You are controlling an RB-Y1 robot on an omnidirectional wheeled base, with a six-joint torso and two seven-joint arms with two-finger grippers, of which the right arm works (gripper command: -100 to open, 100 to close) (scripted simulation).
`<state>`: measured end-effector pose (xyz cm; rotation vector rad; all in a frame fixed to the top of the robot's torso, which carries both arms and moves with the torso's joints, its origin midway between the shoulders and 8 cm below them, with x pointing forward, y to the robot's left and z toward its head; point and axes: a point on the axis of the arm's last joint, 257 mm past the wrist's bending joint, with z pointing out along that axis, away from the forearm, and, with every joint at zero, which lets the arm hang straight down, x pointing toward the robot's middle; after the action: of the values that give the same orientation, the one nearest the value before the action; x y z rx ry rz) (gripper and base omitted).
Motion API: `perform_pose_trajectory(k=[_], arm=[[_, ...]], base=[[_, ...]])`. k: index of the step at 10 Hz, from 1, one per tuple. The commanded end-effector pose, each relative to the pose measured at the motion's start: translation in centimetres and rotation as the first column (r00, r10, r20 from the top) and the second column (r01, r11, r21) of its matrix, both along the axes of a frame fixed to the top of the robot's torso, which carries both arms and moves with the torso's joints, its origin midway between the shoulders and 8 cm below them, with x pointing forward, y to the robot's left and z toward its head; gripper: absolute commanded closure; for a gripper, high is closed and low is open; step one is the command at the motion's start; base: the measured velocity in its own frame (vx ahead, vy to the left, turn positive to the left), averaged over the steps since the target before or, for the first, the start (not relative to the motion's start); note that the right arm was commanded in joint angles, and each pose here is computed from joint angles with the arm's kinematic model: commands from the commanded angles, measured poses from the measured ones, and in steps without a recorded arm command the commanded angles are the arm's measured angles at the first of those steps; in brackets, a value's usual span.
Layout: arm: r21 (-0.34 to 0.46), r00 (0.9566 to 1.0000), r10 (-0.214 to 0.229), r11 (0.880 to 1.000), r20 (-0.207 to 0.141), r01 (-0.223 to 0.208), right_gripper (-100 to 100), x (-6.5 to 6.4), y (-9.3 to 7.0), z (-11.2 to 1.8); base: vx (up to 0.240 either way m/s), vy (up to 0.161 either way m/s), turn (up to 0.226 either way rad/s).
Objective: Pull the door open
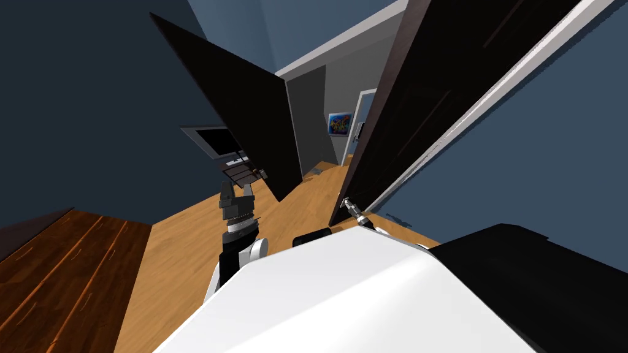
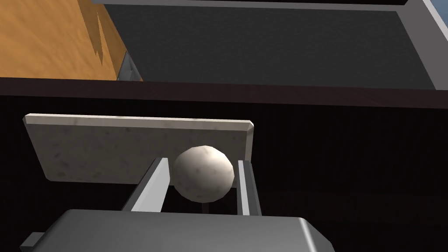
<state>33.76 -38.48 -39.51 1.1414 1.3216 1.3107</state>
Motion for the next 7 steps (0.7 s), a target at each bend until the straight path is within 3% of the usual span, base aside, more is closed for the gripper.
perform_pose_trajectory(k=[1,3,7], arm=[[0.002,0.9999,0.015,1.0,0.008,-0.015,100,-0.7,-0.3,0.3],[0.003,0.9999,0.016,1.0,-0.001,-0.016,100,-1.1,-0.2,0.0],[0.002,0.9996,0.029,1.0,0.003,-0.029,100,-2.1,-0.6,0.1]], base=[[-0.132,-0.067,0.153],[-0.091,-0.04,0.082],[-0.191,-0.067,0.158]])
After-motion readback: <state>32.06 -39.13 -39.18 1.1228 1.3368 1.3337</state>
